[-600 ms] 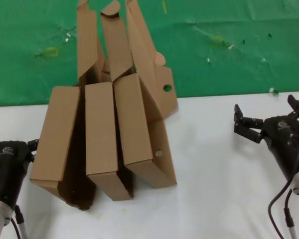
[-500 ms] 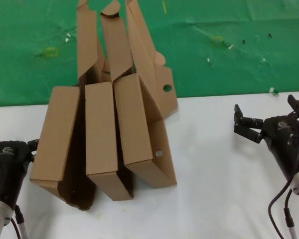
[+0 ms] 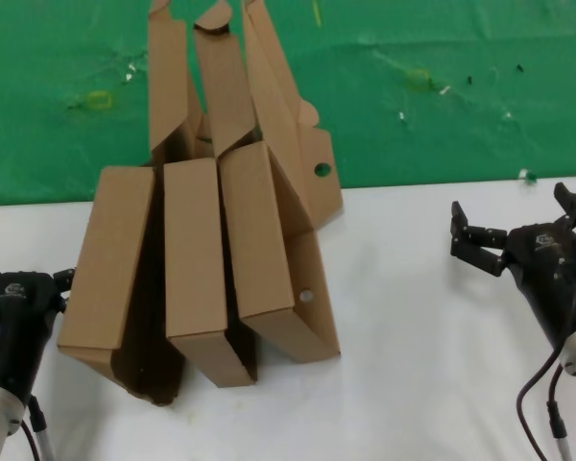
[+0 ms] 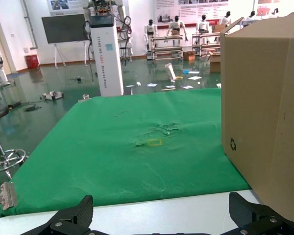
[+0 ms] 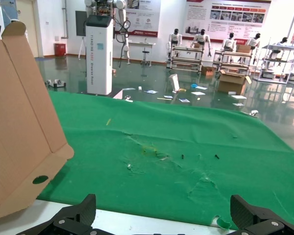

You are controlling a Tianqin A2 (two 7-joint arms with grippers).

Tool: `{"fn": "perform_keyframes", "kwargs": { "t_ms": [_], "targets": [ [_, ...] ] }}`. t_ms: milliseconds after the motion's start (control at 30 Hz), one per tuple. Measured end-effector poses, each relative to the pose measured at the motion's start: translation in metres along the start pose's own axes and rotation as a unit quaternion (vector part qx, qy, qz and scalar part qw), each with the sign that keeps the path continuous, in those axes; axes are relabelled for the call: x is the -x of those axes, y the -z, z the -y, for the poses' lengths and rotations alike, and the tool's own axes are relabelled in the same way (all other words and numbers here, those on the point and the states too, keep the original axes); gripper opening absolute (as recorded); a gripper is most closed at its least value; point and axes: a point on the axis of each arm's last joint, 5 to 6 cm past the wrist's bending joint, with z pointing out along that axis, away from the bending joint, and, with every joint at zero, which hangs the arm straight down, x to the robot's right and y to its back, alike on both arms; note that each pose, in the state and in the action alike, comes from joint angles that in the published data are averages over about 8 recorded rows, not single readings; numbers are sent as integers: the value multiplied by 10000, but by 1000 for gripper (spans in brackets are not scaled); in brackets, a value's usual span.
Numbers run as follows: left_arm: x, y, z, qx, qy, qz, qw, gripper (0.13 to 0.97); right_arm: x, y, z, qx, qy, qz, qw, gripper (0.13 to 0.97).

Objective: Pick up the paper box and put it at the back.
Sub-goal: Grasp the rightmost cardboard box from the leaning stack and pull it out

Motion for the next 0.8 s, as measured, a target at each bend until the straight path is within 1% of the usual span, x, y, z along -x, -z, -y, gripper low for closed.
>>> {"fn": "perform_keyframes", "kwargs": {
  "t_ms": [800],
  "targets": [
    [0, 0, 0, 0, 0, 0, 10000, 966, 0, 0, 0, 0, 0, 0, 10000, 966]
  ]
}}
